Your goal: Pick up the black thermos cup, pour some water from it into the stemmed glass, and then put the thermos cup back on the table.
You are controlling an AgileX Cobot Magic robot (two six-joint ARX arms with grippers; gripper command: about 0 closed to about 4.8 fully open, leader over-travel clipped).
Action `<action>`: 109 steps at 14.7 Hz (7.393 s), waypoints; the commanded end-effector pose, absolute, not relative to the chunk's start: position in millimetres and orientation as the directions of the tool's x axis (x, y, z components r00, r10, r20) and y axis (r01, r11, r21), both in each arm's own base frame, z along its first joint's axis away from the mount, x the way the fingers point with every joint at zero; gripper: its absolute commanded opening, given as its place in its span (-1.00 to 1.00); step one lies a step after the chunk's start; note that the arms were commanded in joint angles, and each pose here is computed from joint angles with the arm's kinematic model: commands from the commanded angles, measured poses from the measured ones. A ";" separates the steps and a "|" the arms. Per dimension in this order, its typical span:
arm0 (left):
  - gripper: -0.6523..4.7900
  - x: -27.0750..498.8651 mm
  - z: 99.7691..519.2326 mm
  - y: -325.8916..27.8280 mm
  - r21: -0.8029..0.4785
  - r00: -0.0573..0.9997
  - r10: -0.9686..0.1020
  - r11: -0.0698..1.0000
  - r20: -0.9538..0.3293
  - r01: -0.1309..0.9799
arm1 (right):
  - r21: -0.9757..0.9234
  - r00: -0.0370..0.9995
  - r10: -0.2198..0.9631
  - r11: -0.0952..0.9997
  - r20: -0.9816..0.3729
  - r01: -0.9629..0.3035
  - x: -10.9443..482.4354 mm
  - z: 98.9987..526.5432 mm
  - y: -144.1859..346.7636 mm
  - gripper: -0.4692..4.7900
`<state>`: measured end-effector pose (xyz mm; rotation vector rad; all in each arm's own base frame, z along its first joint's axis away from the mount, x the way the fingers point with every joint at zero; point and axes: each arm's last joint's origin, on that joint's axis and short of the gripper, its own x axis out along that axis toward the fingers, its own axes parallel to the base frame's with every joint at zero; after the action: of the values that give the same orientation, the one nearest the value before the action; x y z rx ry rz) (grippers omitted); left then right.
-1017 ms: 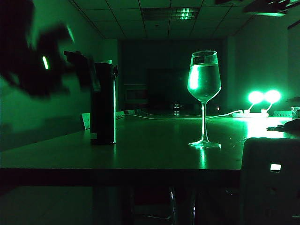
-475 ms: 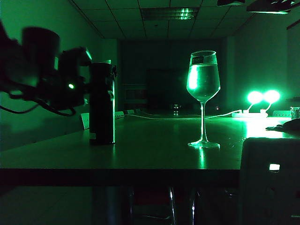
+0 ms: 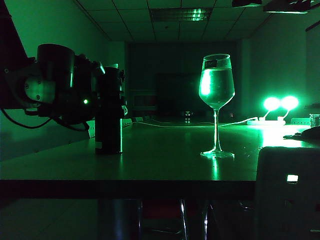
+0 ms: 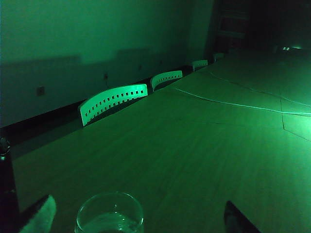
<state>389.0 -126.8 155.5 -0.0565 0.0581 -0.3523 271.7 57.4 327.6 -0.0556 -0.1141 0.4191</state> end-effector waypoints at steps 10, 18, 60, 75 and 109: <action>-0.78 392.6 166.8 -131.4 -0.059 0.900 -0.437 0.898 0.002 0.436 | -0.080 0.908 0.408 0.912 0.094 -0.402 271.4 328.7 57.3 1.00; -0.54 378.6 213.3 -134.5 0.060 0.857 -0.514 0.857 0.029 0.512 | -0.080 0.908 0.408 0.912 0.095 -0.402 271.3 328.9 57.2 1.00; -0.55 392.4 322.5 -252.6 0.810 0.852 -0.472 0.394 -0.227 0.434 | -0.008 0.876 0.469 0.881 -0.115 -0.472 277.4 303.0 57.3 1.00; -0.55 393.4 331.2 -253.9 0.902 0.865 -0.483 0.300 -0.138 0.311 | -0.008 0.876 0.468 0.882 -0.115 -0.472 277.4 303.0 57.4 1.00; -0.55 392.3 343.7 -256.9 0.997 0.893 -0.450 -0.075 -0.021 -0.014 | -0.001 0.874 0.468 0.881 -0.134 -0.472 277.2 300.9 57.4 1.00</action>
<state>394.8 -257.7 328.1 1.6269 -0.3048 -0.4417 277.1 57.3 297.4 -0.0363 0.1508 0.4896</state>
